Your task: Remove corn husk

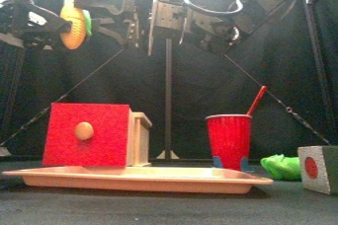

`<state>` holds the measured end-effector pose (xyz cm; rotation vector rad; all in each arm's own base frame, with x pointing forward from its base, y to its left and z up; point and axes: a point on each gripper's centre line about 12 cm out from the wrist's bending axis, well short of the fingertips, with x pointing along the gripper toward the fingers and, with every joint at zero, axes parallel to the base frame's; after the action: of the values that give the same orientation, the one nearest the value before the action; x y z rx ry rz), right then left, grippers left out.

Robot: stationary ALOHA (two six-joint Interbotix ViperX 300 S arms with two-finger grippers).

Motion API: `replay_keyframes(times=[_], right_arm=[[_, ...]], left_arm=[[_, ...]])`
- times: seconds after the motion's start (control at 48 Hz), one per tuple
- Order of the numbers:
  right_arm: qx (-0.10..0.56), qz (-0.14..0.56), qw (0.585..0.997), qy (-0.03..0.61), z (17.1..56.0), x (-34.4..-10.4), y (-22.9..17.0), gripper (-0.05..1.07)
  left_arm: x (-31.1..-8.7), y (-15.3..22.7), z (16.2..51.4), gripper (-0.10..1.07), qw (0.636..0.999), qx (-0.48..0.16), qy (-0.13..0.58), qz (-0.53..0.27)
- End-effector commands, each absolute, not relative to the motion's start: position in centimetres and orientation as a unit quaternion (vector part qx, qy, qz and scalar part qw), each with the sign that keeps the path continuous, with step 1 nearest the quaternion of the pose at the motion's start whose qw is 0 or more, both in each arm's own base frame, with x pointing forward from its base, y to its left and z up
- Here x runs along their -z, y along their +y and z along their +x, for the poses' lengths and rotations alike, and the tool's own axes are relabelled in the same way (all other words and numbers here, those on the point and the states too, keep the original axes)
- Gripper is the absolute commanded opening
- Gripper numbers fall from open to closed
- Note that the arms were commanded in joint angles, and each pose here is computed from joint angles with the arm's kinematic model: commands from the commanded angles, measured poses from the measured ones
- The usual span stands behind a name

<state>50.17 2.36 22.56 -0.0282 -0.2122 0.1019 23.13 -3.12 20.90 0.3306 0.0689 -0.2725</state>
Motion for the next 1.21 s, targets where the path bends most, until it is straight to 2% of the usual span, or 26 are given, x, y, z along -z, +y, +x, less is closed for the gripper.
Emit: replay_keyframes(times=[0.0, 0.562, 0.771, 1.188], right_arm=[[-0.05, -0.015, 0.99, -0.127, 50.3, -24.5, 2.4, 0.85], [-0.06, -0.026, 0.991, -0.12, 49.8, -24.2, 2.6, 0.54], [-0.058, -0.024, 0.991, -0.118, 49.2, -24.4, 2.5, 0.5], [-0.052, -0.019, 0.992, -0.114, 48.6, -24.3, 2.2, 0.48]], left_arm=[[-21.7, -3.1, 23.5, 0.61, 0.977, 0.133, 0.02, 0.163], [-21.5, -2.8, 23.5, 0.61, 0.979, 0.127, 0.024, 0.16], [-21.4, -2.7, 23.5, 0.61, 0.98, 0.123, 0.025, 0.157], [-21.5, -2.7, 23.5, 0.61, 0.98, 0.122, 0.025, 0.157]])
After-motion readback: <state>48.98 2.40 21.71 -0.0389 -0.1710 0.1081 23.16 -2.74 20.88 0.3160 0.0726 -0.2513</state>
